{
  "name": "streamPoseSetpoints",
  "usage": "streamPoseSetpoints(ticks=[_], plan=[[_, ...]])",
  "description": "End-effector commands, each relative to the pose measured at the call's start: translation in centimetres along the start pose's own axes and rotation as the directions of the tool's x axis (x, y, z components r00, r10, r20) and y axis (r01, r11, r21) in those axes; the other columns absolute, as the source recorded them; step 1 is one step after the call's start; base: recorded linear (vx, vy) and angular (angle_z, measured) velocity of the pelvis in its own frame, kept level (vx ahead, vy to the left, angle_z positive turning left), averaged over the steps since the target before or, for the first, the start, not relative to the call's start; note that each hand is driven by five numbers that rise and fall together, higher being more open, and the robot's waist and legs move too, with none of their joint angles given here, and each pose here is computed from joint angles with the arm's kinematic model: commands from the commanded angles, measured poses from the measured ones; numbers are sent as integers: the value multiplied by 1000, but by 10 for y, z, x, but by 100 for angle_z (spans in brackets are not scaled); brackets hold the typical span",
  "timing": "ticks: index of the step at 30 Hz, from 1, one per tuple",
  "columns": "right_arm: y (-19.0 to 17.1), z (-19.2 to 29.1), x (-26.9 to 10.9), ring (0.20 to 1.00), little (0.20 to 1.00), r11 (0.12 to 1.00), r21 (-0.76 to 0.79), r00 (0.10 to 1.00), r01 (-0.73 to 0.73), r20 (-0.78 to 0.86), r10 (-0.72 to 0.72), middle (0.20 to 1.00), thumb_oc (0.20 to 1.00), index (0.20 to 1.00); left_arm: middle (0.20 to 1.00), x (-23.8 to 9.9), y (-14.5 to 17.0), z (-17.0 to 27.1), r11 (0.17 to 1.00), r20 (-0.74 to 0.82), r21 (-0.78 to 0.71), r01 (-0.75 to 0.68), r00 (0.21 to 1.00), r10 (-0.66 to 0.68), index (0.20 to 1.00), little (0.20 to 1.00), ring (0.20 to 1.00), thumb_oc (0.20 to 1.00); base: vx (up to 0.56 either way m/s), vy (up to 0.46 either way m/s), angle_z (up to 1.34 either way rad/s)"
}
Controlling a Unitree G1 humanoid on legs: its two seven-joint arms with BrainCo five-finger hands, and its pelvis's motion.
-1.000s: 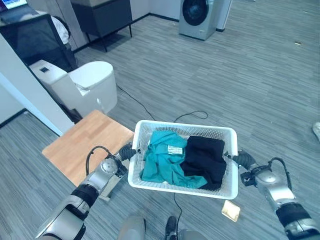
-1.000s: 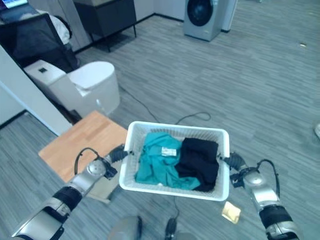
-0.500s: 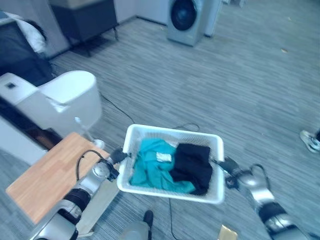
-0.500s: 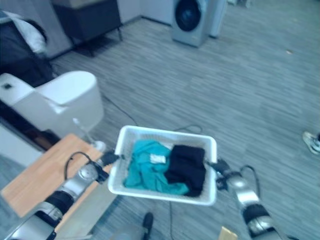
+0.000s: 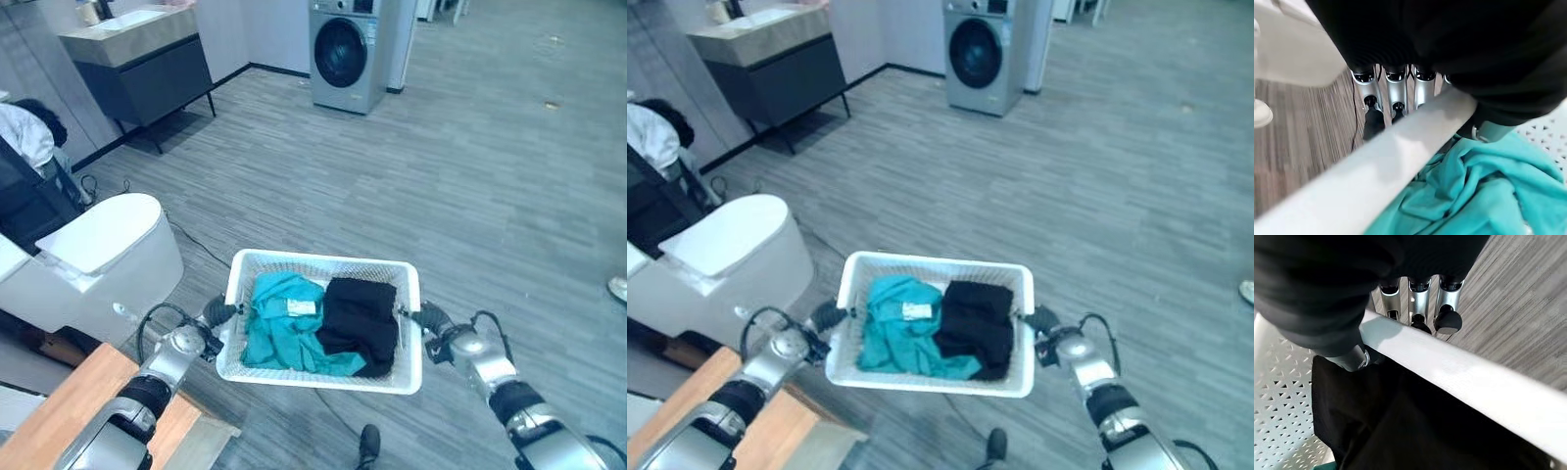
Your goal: Grab the laundry basket,head to the washer,open it,put in the laundry and shut it.
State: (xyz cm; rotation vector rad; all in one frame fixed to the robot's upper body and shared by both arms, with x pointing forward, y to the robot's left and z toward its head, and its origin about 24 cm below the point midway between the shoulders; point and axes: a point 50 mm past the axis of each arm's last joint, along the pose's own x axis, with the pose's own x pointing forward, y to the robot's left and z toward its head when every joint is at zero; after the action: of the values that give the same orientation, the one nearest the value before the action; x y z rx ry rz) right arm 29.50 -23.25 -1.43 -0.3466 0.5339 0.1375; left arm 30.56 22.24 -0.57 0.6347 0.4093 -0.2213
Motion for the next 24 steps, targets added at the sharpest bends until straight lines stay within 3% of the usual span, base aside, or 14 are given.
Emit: streamPoseSetpoints(ticks=[1,9,19,24], plan=[[-31,53,-16,200,200,999,31,961,27,273,-34,200,200,200,200,6,38,45,994,148,43,-101,985,94,200,200,200,200,226,-356,71],[-28,70,-20,200,200,995,88,931,35,358,-64,200,200,200,200,11,49,87,991,266,25,-135,956,124,200,200,200,200,383,13,24],[-17,51,-4,200,200,992,122,965,22,255,-53,200,200,200,200,6,39,61,994,206,54,-94,975,81,200,200,200,200,504,226,-21],[-27,46,-9,200,200,993,109,968,44,243,-70,200,200,200,200,7,35,56,996,190,35,-87,979,79,200,200,200,200,558,-55,51]])
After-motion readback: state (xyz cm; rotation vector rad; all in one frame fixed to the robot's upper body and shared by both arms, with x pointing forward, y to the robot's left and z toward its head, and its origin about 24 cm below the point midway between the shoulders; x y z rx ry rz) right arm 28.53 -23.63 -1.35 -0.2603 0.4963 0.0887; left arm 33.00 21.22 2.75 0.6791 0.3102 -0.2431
